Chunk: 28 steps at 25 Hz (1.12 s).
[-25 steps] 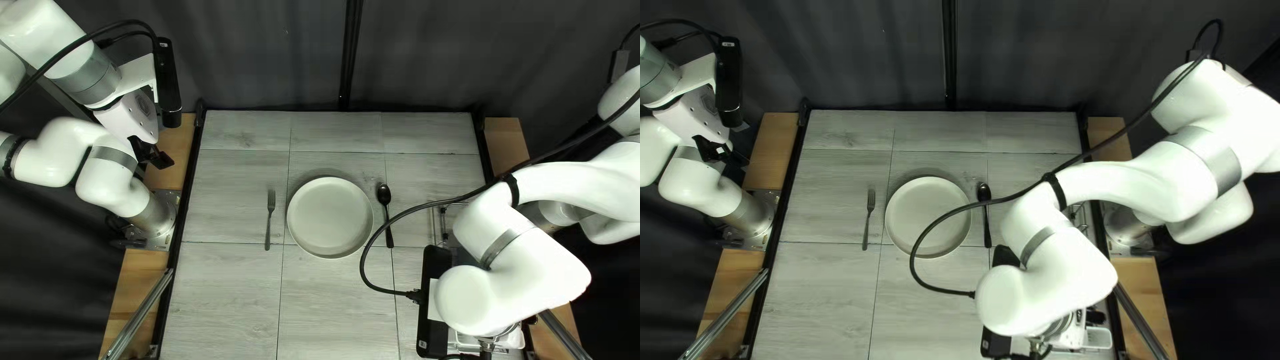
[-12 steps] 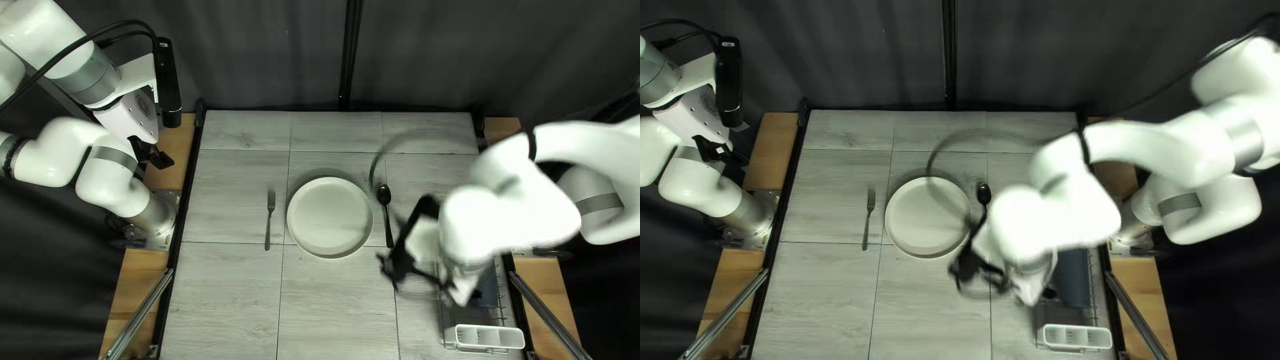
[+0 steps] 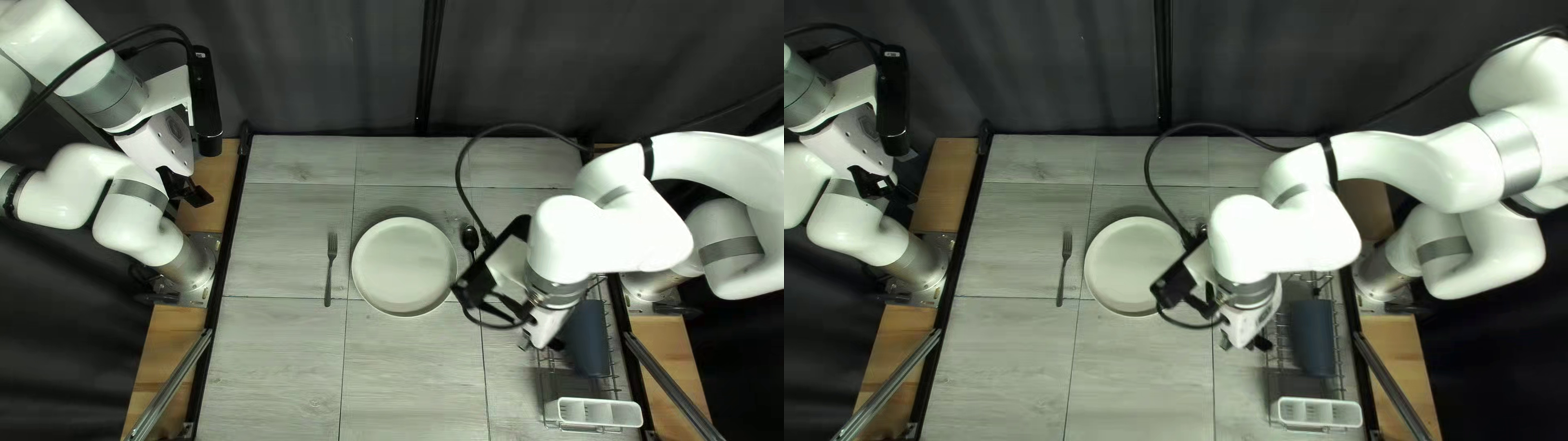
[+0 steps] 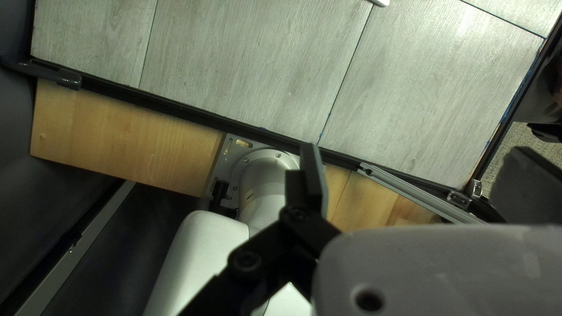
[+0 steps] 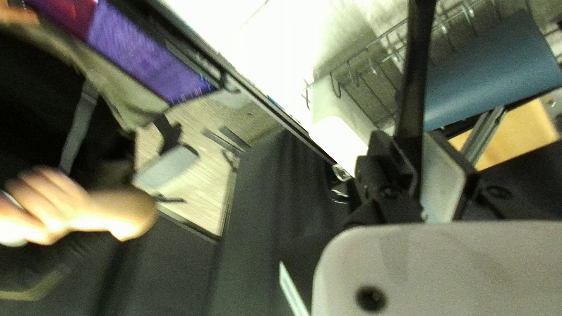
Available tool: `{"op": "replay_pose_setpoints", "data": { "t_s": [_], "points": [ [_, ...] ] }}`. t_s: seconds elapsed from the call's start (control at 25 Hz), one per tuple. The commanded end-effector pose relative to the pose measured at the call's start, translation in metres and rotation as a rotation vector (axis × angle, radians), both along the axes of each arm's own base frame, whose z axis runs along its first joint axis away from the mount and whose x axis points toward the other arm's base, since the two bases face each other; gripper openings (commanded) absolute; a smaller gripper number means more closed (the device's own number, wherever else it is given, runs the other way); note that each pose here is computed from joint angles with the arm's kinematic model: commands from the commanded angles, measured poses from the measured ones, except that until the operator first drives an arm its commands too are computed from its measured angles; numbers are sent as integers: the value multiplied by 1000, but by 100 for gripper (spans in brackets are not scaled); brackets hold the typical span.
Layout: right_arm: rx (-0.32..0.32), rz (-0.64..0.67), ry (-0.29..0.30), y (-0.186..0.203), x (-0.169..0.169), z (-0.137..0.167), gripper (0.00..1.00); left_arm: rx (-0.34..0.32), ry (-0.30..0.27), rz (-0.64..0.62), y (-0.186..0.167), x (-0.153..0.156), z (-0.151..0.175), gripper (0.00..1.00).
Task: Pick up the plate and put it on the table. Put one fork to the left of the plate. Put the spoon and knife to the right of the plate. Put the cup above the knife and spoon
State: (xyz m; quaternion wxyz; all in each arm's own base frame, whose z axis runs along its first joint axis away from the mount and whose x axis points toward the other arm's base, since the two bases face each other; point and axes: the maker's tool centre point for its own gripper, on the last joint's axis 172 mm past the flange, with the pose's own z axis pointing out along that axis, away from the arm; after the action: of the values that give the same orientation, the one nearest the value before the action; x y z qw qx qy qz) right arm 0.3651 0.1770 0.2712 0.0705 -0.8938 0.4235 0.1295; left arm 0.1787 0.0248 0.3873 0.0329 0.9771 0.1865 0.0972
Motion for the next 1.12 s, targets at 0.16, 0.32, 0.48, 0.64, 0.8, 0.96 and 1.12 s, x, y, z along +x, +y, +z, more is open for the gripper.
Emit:
{"op": "replay_pose_setpoints", "data": {
  "t_s": [0.16, 0.32, 0.48, 0.64, 0.8, 0.96, 1.12],
  "points": [
    [-108, -588, 64, -54, -8, 1, 0, 0, 0, 0, 0, 0, 0, 100],
    [-108, -588, 64, -54, -8, 1, 0, 0, 0, 0, 0, 0, 0, 100],
    [-180, -583, 32, -59, -5, -38, 0, 0, 0, 0, 0, 0, 0, 100],
    [-267, -604, -18, -85, -5, -67, 0, 0, 0, 0, 0, 0, 0, 100],
    [-316, -615, -29, -101, -3, -99, 0, 0, 0, 0, 0, 0, 0, 100],
    [-316, -615, -29, -101, -3, -99, 0, 0, 0, 0, 0, 0, 0, 100],
    [-301, -588, -36, -106, -1, -124, 0, 0, 0, 0, 0, 0, 0, 100]
  ]
}}
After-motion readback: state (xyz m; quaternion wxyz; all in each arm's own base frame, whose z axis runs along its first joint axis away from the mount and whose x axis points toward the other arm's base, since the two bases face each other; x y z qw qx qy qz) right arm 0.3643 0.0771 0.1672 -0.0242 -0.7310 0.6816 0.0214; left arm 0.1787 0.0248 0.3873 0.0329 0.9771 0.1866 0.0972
